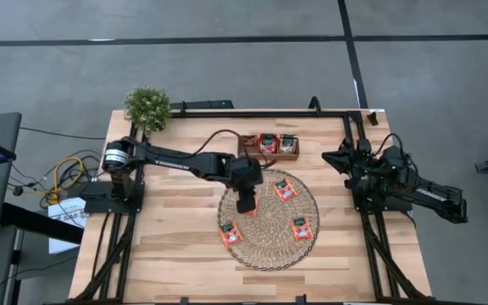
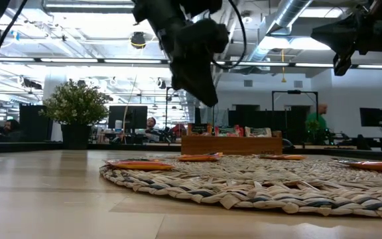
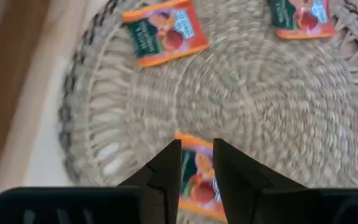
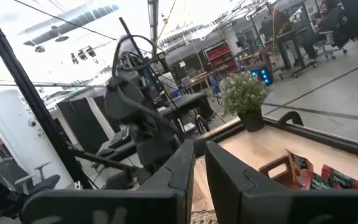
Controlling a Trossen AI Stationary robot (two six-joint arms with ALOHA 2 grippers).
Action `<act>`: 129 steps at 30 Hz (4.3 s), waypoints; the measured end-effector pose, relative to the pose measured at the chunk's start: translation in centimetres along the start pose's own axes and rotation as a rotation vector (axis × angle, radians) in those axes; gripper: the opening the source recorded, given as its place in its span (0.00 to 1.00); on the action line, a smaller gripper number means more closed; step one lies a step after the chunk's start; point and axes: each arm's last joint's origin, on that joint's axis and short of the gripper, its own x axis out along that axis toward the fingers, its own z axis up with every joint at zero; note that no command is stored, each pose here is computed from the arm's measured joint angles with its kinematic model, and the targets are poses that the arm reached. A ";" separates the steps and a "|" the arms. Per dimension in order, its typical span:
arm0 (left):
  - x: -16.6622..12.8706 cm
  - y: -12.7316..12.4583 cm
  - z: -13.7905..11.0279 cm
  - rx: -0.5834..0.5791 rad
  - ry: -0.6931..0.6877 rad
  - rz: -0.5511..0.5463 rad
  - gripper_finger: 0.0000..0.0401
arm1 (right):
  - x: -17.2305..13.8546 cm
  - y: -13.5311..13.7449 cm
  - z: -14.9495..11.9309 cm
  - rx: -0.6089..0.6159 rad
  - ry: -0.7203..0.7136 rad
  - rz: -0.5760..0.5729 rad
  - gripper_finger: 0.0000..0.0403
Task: Pick & Place Tea
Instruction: Put the orange tea bag into the left section of the wooden organizer
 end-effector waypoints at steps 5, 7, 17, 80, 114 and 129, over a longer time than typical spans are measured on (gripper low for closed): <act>1.4 0.0 -0.5 0.033 0.044 -0.038 0.29 | 0.0 -0.1 -0.2 0.003 0.016 -0.009 0.08; 1.7 -0.1 -0.7 0.058 0.057 -0.059 0.32 | 0.0 -0.1 -0.2 0.003 0.017 -0.011 0.08; 4.0 0.1 -2.0 0.210 0.151 -0.087 0.36 | 0.0 -0.1 -0.2 0.005 0.022 -0.009 0.08; -1.0 3.2 5.5 0.410 0.229 0.313 0.00 | 0.0 -0.2 -0.5 0.010 0.048 -0.022 0.08; -1.5 15.3 5.4 0.259 0.251 0.300 0.00 | 0.0 -0.2 -0.4 0.010 0.045 -0.027 0.08; -0.6 18.1 4.8 0.202 0.243 0.273 0.00 | 0.0 -0.2 -0.4 0.010 0.044 -0.028 0.08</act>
